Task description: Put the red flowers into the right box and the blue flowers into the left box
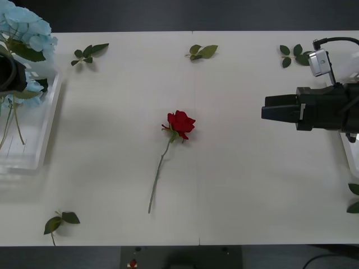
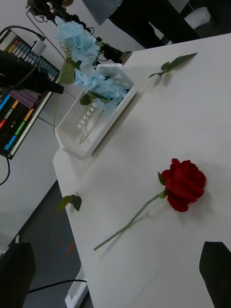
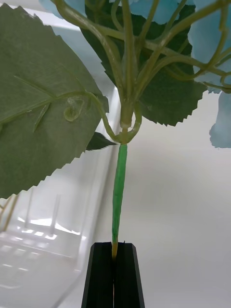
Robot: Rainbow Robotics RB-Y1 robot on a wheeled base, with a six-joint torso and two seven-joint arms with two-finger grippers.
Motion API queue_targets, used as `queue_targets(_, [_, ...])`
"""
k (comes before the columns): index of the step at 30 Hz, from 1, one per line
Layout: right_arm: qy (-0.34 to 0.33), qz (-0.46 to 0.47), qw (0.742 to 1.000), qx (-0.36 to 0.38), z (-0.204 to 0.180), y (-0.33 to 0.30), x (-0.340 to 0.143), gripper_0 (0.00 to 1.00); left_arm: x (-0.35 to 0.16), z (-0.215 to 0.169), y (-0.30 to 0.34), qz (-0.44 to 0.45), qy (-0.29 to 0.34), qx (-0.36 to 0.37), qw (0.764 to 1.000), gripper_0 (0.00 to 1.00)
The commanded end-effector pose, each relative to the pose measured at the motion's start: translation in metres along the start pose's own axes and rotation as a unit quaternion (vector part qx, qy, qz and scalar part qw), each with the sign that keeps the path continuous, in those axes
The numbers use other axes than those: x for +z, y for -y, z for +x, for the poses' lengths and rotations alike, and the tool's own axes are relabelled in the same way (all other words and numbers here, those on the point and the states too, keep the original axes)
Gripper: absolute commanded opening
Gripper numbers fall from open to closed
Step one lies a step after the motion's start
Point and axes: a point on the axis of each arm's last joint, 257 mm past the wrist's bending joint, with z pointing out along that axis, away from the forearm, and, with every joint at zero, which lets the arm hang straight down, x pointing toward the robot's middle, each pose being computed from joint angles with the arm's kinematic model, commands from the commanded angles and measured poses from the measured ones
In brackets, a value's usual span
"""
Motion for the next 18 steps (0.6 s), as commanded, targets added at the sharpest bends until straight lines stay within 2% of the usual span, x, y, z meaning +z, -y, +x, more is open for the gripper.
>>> queue_targets(1, [0.029,-0.051,0.998,-0.028,-0.01,-0.029,0.027,1.0,-0.002,-0.01,-0.053,-0.052,0.001,0.029,0.998,0.0])
queue_targets(7, [0.042,-0.084,0.995,-0.027,-0.009,-0.048,0.046,1.0,0.027,-0.012,-0.117,-0.107,-0.007,0.041,0.993,0.0])
queue_targets(18, [0.009,-0.12,0.991,-0.059,-0.008,-0.072,0.07,1.0,0.074,0.005,-0.172,-0.155,-0.031,0.068,0.985,0.0])
